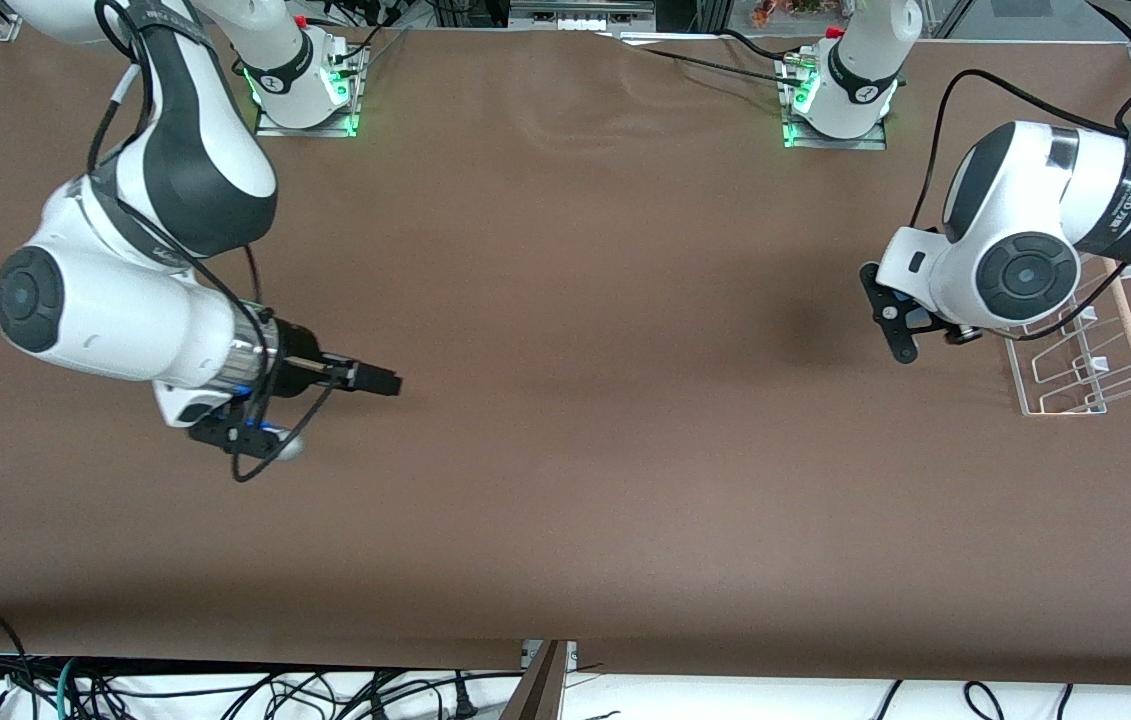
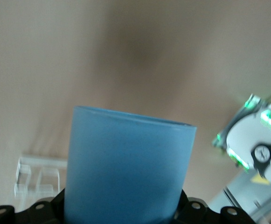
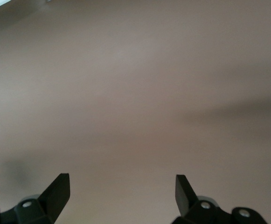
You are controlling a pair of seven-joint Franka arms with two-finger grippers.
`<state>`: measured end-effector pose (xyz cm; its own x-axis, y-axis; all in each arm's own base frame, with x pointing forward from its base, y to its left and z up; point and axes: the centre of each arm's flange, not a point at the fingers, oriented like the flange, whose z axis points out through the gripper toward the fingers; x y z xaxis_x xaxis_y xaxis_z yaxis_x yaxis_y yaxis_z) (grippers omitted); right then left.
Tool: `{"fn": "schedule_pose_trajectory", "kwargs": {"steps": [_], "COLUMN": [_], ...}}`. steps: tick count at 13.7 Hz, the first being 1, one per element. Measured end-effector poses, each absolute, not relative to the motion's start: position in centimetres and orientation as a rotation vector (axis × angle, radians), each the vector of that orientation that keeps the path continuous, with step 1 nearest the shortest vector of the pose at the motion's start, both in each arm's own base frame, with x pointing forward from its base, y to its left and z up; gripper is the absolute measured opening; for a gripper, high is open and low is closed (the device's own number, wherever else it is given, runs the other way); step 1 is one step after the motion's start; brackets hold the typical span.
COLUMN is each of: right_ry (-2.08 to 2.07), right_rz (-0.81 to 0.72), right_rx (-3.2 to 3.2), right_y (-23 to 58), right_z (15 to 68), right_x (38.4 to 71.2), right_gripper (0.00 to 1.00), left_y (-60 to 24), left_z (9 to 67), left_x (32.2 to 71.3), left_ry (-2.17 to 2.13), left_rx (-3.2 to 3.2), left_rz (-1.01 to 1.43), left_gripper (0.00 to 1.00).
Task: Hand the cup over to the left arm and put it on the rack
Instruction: 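Open the right gripper and pull it back while the left gripper lifts, then carry the cup with the left gripper over the wire rack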
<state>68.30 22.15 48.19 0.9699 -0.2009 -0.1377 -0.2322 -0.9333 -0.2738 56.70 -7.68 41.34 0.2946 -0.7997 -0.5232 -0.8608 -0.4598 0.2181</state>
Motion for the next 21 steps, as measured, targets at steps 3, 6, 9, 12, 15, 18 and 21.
{"fn": "schedule_pose_trajectory", "kwargs": {"steps": [3,6,9,12,15,18,21], "right_ry": [0.231,0.090,0.040,0.024,0.035,0.084,-0.040], "right_rz": [0.097,0.056,-0.001,-0.022,-0.040,-0.051,-0.034], "right_rx": [-2.923,-3.034,-3.158,-3.180,-3.183,-3.183,-3.187], "right_y": [18.3,13.1,9.9,9.4,7.8,4.3,3.8], "right_z": [49.5,51.3,54.0,56.3,58.5,60.1,60.1], "right_x": [68.6,68.6,67.1,64.6,62.0,59.7,58.6], "right_gripper": [1.00,1.00,1.00,1.00,1.00,1.00,1.00], "left_y": [-5.1,-1.6,0.2,1.2,1.6,3.4,6.8], "left_z": [40.5,37.5,34.5,31.3,28.0,26.4,25.9], "left_x": [55.8,55.9,56.3,55.1,53.1,52.4,53.1], "left_ry": [1.307,1.132,1.068,0.979,0.900,0.885,0.899], "left_rx": [-2.319,-2.099,-1.898,-1.690,-1.576,-1.509,-1.533], "left_rz": [1.102,1.297,1.368,1.347,1.248,1.185,1.139], "left_gripper": [0.78,0.78,0.78,0.78,0.78,0.78,0.78]}}
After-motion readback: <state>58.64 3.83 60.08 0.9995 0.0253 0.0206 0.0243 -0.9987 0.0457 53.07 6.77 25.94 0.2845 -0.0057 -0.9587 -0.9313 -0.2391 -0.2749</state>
